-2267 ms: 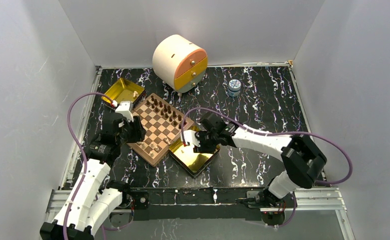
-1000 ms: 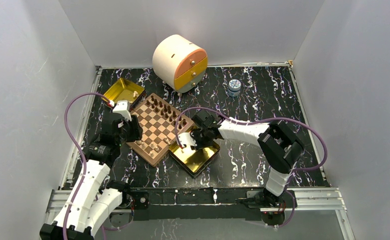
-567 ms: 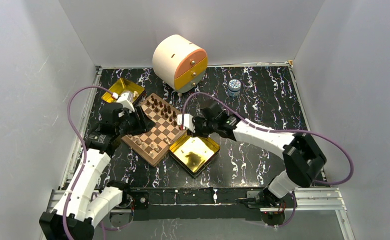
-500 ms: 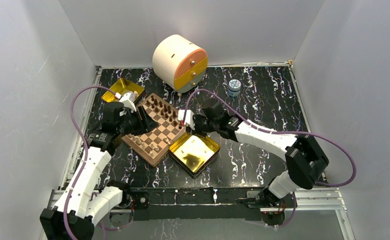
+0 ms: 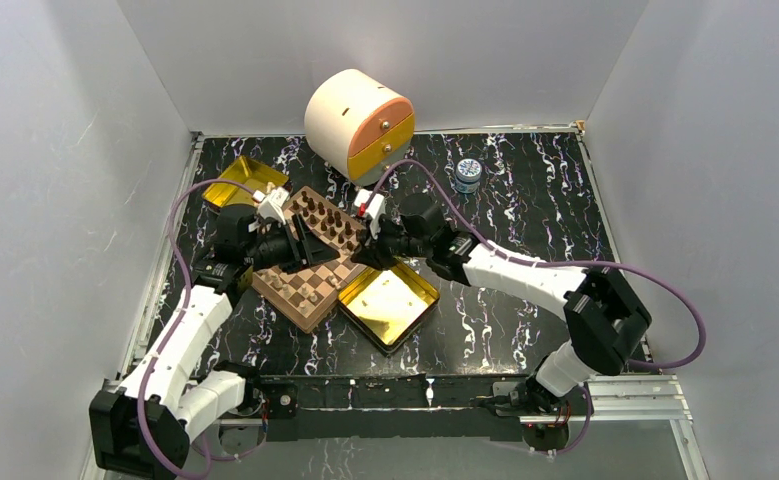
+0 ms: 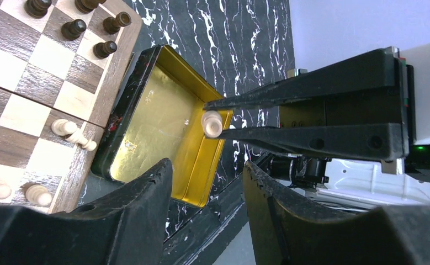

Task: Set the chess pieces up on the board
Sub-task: Place the chess piece on the chessboard.

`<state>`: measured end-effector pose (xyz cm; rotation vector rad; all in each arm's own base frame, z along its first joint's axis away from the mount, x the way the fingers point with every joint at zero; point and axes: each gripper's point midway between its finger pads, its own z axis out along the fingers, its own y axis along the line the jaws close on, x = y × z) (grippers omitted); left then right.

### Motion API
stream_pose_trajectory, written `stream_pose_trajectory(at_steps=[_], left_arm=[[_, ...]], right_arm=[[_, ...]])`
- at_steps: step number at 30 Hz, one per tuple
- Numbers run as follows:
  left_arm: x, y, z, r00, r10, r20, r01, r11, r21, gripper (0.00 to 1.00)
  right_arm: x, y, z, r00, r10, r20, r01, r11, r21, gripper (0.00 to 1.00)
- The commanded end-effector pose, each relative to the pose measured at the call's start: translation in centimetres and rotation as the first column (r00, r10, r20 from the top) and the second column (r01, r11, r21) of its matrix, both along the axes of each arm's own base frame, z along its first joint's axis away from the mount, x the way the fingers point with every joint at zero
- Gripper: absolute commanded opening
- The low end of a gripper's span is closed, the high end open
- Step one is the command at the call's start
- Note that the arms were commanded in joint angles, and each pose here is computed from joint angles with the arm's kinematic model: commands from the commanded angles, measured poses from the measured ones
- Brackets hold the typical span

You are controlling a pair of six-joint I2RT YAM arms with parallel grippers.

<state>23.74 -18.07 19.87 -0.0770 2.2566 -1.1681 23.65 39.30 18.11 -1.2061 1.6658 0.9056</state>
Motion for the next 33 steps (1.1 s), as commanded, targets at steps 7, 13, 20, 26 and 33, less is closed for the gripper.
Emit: stream_pose_trajectory(at_steps=[7,13,20,26,33], left_arm=[[0.2,-1.2,0.5,0.999,-0.042,-0.013,0.041,0.997,-0.071,0.40],[0.1,-1.2,-0.3,0.998,-0.046,-0.044,0.043,0.997,-0.071,0.35],[-0.1,-1.3,-0.8,0.997,-0.054,-0.055,0.050,0.996,-0.069,0.22],[0.1,-1.3,-0.5,0.997,-0.053,-0.050,0.050,0.996,-0.070,0.20],[0.4,-1.3,0.1,0.999,-0.034,-0.043,0.030,0.997,-0.077,0.28]], right_arm=[[-0.1,3.4,4.1,0.999,0.016,0.029,-0.019,0.994,0.106,0.11],[-0.2,3.6,4.3,1.000,0.015,0.024,-0.018,0.993,0.115,0.11],[-0.2,3.6,3.9,1.000,0.013,0.017,-0.015,0.994,0.107,0.11],[-0.6,3.8,3.8,1.000,0.028,0.011,-0.029,0.994,0.106,0.11],[-1.0,3.8,4.1,0.999,0.045,0.014,-0.047,0.993,0.110,0.11]])
